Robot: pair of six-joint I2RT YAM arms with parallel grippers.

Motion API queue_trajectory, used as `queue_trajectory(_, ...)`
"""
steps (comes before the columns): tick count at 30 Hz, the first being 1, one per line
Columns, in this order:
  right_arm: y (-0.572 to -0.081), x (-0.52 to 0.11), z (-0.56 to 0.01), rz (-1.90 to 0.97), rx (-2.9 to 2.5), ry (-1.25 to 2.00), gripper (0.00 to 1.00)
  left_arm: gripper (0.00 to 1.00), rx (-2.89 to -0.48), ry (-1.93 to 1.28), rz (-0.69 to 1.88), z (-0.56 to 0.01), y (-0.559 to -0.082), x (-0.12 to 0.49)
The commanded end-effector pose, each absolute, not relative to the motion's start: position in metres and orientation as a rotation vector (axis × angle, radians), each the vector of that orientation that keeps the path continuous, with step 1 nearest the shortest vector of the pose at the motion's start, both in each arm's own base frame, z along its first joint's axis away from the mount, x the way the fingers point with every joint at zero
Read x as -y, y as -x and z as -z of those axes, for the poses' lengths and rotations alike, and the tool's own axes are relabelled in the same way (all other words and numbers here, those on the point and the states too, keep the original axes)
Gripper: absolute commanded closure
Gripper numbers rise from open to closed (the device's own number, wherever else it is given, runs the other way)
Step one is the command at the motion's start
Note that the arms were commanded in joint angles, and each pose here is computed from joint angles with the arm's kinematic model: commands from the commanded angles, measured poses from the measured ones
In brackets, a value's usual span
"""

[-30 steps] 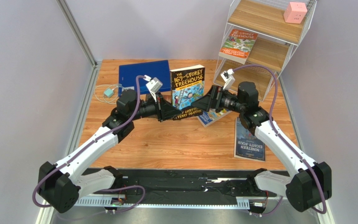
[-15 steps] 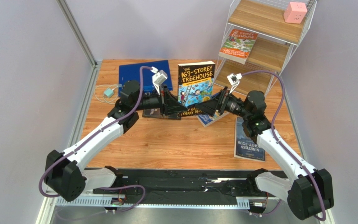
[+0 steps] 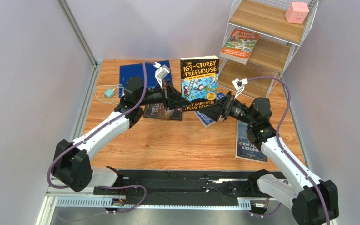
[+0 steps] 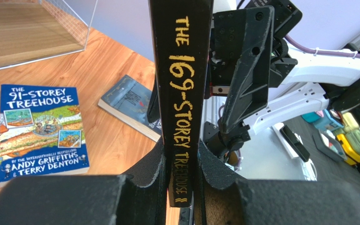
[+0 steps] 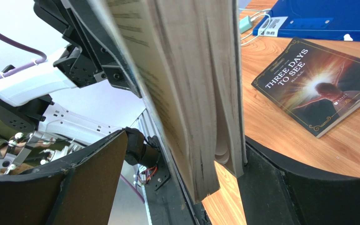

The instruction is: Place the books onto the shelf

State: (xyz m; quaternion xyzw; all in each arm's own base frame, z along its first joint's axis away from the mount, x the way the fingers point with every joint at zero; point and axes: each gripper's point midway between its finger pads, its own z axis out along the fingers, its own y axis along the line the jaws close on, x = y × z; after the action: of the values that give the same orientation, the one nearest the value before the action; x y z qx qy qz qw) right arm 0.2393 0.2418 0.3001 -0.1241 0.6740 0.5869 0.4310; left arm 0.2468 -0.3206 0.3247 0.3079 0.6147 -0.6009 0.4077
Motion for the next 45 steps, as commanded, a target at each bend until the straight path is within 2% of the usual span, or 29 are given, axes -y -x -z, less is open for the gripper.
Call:
queue_trajectory(1,-0.237,-0.237,-0.328,-1.429,-1.607,0.308,0.15,1.0,-1.388,-0.82,1.489,-0.361,-0.246,0.32)
queue_trajectory(4,-0.237,-0.237,-0.331,-1.43,-1.623,0.299,0.52,1.0,-1.402,-0.796,1.448,-0.362,-0.253,0.319)
queue_trajectory(5,-0.236,-0.237,-0.331,-1.433,-1.629,0.306,0.77,1.0,-1.409,-0.779,1.432,-0.362,-0.255,0.318)
queue_trajectory(6,-0.237,-0.238,-0.331,-1.431,-1.646,0.302,0.9,1.0,-1.413,-0.768,1.425,-0.361,-0.257,0.317)
queue_trajectory(7,-0.237,-0.237,-0.329,-1.423,-1.656,0.303,0.97,1.0,-1.415,-0.753,1.416,-0.362,-0.259,0.317)
queue_trajectory(8,-0.238,-0.236,-0.33,-1.407,-1.656,0.294,1.0,1.0,-1.412,-0.749,1.412,-0.363,-0.26,0.316)
queue_trajectory(11,-0.24,-0.232,-0.332,-1.372,-1.652,0.276,1.0,1.0,-1.416,-0.745,1.412,-0.364,-0.263,0.318)
queue_trajectory(12,-0.24,-0.231,-0.331,-1.365,-1.659,0.266,1.0,0.97,-1.445,-0.74,1.404,-0.359,-0.265,0.318)
queue_trajectory(13,-0.242,-0.229,-0.332,-1.349,-1.659,0.256,1.0,0.89,-1.463,-0.713,1.373,-0.359,-0.272,0.317)
queue_trajectory(14,-0.248,-0.225,-0.333,-1.306,-1.658,0.231,1.0,0.67,-1.494,-0.691,1.341,-0.356,-0.277,0.315)
queue_trajectory(15,-0.25,-0.223,-0.329,-1.288,-1.682,0.212,1.0,0.56,-1.597,-0.663,1.281,-0.337,-0.283,0.311)
queue_trajectory(17,-0.255,-0.221,-0.334,-1.269,-1.683,0.198,1.0,0.42,-1.652,-0.568,1.143,-0.334,-0.299,0.296)
queue_trajectory(20,-0.264,-0.215,-0.339,-1.232,-1.701,0.156,1.0,0.34,-1.797,-0.44,0.912,-0.309,-0.308,0.262)
queue_trajectory(25,-0.273,-0.203,-0.353,-1.175,-1.697,0.103,1.0,0.3,-1.809,-0.357,0.718,-0.305,-0.302,0.222)
queue_trajectory(36,-0.322,-0.145,-0.373,-1.19,-1.716,-0.146,1.0,0.3,-1.907,-0.376,0.703,-0.255,-0.277,0.209)
queue_trajectory(45,-0.345,-0.146,-0.38,-1.284,-1.731,-0.151,1.0,0.3,-1.944,-0.376,0.686,-0.236,-0.273,0.205)
